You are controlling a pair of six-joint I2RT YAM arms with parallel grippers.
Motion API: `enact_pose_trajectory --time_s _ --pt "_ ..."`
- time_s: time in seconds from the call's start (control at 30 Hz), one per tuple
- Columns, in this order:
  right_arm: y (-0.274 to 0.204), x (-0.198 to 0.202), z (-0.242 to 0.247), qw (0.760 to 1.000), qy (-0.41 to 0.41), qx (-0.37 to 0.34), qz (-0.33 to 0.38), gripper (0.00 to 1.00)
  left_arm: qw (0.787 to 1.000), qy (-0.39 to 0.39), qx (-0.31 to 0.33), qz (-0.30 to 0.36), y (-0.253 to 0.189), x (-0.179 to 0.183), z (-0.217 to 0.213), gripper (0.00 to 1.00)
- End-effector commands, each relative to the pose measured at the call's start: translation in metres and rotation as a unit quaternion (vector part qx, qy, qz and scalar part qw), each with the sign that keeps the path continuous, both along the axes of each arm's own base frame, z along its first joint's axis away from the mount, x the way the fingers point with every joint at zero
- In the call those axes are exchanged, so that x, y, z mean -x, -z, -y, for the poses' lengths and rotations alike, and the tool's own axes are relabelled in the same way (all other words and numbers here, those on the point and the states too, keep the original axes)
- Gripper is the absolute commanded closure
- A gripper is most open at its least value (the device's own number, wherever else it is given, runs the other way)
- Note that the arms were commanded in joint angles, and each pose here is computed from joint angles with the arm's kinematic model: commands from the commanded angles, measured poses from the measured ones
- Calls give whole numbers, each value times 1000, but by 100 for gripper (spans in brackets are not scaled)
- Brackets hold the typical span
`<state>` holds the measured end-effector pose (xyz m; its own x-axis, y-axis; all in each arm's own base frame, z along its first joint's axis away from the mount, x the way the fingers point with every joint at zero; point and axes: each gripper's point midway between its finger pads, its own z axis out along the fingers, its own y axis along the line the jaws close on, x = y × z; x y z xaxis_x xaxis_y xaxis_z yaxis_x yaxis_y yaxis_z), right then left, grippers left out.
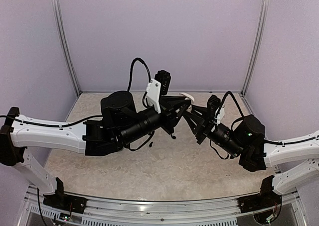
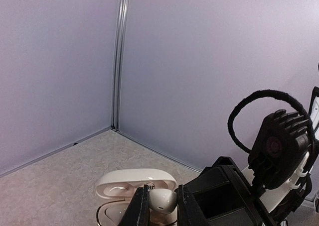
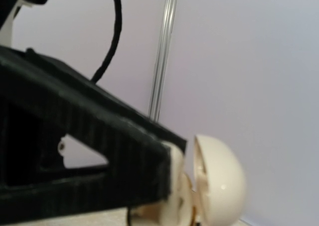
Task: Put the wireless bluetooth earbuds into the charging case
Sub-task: Place the right earbud in the right side groove of the charging case.
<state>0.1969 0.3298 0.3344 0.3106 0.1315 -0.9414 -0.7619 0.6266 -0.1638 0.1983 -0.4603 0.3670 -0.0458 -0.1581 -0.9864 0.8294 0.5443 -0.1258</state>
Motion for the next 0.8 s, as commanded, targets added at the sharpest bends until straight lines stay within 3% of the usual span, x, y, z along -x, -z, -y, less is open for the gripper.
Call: enact_pose_trajectory --time_s 0.0,0.77 --pt "-38 12 6 998 -13 -47 30 100 999 -11 -30 -7 15 -3 5 81" --pt "-32 9 11 999 -4 -48 19 100 999 -34 -31 12 2 -4 -6 55"
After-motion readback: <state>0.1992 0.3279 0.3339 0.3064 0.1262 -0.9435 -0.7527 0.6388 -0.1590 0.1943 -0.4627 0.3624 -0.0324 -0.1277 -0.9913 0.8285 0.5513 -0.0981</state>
